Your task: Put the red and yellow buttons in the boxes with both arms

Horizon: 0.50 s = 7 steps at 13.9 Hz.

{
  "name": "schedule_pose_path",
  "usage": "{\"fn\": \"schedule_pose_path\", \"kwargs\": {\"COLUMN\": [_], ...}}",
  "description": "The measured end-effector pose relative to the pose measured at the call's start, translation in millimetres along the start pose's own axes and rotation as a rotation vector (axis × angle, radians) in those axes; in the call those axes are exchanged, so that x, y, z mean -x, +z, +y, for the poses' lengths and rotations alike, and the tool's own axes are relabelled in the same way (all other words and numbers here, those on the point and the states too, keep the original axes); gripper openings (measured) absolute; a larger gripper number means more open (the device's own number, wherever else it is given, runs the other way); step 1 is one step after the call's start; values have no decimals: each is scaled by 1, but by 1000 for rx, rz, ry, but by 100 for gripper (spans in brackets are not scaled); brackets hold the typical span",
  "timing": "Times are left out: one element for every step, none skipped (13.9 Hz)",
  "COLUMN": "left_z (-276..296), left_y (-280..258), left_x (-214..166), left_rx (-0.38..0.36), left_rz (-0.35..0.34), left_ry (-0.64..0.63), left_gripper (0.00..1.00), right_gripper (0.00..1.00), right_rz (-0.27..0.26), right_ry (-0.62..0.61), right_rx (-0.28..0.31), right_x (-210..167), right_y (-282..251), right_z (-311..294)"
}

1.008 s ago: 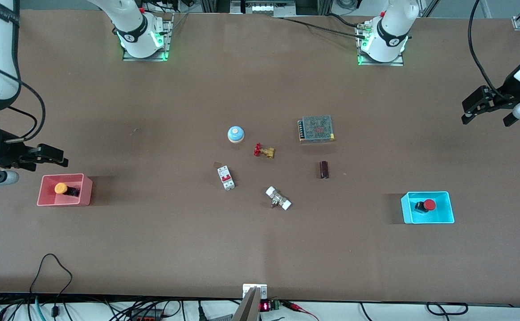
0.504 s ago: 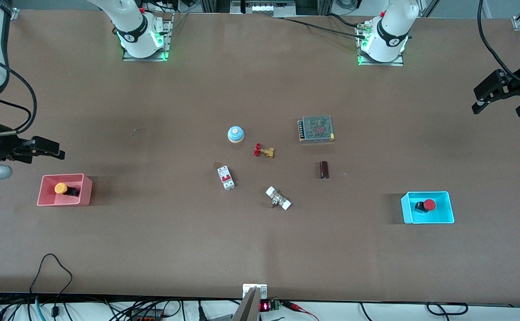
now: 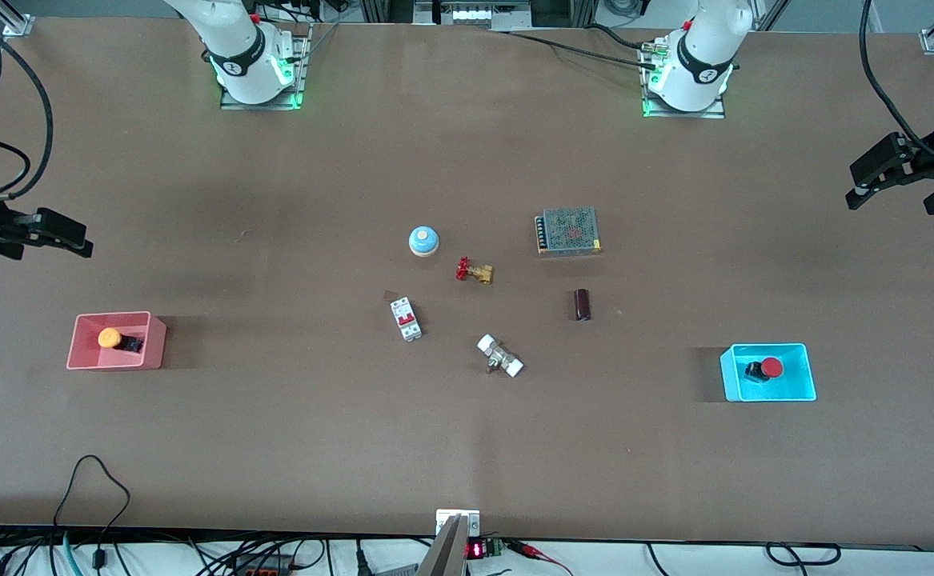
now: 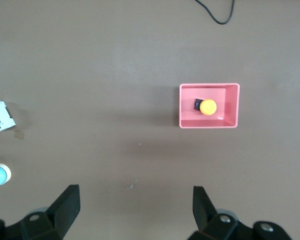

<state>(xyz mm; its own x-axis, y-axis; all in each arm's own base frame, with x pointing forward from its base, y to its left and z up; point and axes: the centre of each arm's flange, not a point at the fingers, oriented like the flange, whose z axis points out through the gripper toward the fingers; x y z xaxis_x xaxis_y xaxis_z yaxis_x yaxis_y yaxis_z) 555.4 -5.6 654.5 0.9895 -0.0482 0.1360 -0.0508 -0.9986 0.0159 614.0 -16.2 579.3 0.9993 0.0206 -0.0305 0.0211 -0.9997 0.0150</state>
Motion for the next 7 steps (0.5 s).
{"fn": "schedule_pose_path", "kwargs": {"left_z": [0,0,0,0,0,-1,-2], "left_y": [0,-1,-1,-1,-1,-1,-1], "left_x": [0,0,0,0,0,0,0], "left_rx": [0,0,0,0,0,0,0], "left_rz": [0,1,1,1,1,1,-1], "left_ry": [0,0,0,0,-1,-3,-5], "left_gripper": [100,100,100,100,100,100,100], "right_gripper": [100,100,100,100,100,100,100], "right_rz": [-18,-25,-28,-30,-32,-39,-45], "right_ry": [16,24,29,31,32,32,33], "right_rx": [2,1,0,-1,-2,-4,-5], "right_x": [6,11,14,18,22,27,32], "right_y": [-1,-3,-5,-8,-9,-8,-6], "right_z": [2,5,7,8,9,9,9]}}
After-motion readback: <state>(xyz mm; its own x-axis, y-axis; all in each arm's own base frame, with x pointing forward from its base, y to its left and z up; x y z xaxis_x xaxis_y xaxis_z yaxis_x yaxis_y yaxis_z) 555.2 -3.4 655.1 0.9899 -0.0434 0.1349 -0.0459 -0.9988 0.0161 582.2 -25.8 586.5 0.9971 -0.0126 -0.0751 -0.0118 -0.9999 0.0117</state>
